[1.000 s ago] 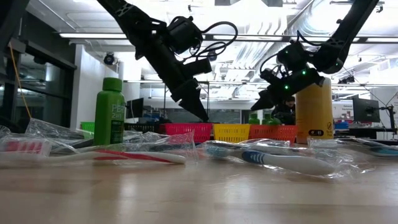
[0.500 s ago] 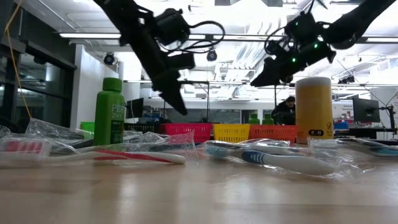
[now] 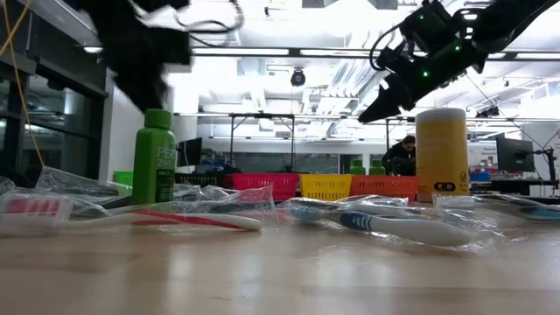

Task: Pick & Place Travel size toiletries
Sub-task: Put the green shampoo bottle into the orange basket

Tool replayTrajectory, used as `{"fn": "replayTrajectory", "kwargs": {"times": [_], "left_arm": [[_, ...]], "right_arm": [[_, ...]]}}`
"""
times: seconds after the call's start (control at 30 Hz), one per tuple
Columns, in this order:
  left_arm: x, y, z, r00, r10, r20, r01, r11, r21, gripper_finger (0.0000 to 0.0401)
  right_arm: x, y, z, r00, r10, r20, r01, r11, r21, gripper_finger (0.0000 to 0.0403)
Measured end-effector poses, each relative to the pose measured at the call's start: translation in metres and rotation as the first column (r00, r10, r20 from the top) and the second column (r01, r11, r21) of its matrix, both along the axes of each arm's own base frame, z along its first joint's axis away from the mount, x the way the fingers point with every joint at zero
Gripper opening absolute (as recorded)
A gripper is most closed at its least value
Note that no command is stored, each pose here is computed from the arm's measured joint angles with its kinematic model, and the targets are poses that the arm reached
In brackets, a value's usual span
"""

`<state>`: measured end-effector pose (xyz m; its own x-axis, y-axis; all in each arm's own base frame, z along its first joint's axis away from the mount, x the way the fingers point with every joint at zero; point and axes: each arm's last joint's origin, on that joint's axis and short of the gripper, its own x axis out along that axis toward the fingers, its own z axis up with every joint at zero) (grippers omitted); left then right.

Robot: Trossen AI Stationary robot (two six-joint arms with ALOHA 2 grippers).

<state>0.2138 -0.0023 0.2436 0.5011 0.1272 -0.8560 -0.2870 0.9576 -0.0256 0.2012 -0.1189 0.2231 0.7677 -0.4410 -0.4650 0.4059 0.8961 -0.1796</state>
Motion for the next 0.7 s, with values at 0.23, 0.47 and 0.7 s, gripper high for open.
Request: {"fn": "replayTrajectory", "kwargs": {"times": [0.23, 0.47, 0.7], "left_arm": [[-0.034, -0.040, 0.011, 0.974, -0.218, -0.058, 0.202, 0.957, -0.209, 0.0155], [-0.048, -0.082, 0.008, 0.954, -0.274, -0.123, 0.212, 0.905, -0.370, 0.0170], [-0.062, -0.112, 0.002, 0.940, -0.283, -0.191, 0.194, 0.903, -0.384, 0.0224]], "right_arm": [[0.003, 0.005, 0.000, 0.999, 0.034, -0.014, -0.034, 0.999, -0.026, 0.0233], [0.003, 0.005, 0.000, 0.999, 0.034, -0.015, -0.035, 0.999, -0.026, 0.0233], [0.003, 0.006, 0.000, 0.999, 0.036, -0.014, -0.037, 0.999, -0.024, 0.0233]]}}
